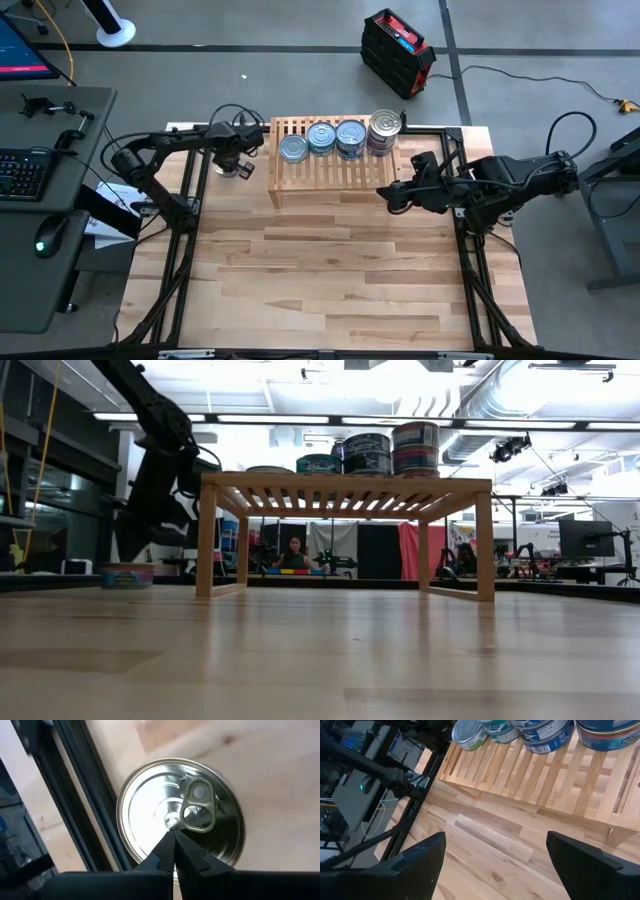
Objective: Stack canned seafood by type on shelf
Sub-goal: Stack the pink tuna can on the stacked pink tuna cans on the shelf
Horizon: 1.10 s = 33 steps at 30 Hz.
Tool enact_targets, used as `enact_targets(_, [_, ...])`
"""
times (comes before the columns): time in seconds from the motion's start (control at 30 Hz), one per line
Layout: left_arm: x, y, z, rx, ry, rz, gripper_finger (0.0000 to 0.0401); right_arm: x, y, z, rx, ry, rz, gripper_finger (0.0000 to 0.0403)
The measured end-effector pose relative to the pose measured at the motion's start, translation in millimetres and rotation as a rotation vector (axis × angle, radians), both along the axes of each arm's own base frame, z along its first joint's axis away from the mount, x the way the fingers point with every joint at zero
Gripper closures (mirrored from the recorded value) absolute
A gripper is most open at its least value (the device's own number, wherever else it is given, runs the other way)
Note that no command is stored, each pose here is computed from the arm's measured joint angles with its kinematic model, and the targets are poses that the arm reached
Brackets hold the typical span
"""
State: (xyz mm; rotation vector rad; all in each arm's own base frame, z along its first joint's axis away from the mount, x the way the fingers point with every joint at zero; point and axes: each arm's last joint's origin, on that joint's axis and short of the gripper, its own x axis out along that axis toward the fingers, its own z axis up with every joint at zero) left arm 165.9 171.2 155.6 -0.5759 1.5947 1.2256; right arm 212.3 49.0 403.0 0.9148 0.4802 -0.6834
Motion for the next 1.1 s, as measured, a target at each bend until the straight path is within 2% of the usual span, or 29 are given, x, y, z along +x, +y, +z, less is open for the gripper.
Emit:
enact_targets(0.2, [1.6, -21.5, -5.4, -0.078, 0.016, 0.025, 0.0401, 0.0, 0.2, 0.0, -0.001, 0.006, 0.016, 0.0066])
enact_targets(0.4, [4.3, -45.5, -8.7, -0.122, 0.096, -0.005, 0.0401, 0.2, 0.7, -0.1, -0.005, 0.013, 0.038, 0.0066])
enact_targets(0.57, [7.7, -61.3, -5.1, -0.188, 0.096, -0.041, 0.0401, 0.2, 0.7, -0.1, -0.006, 0.015, 0.042, 0.0066])
enact_targets(0.83, [3.6, -80.3, 3.0, -0.379, 0.142, -0.116, 0.0401, 0.2, 0.8, -0.2, -0.019, 0.021, 0.055, 0.0066])
enact_targets(1.1, [12.2, -100.5, 3.4, -0.520, 0.075, -0.147, 0.0401, 0.2, 0.8, -0.2, -0.021, 0.022, 0.057, 0.0066])
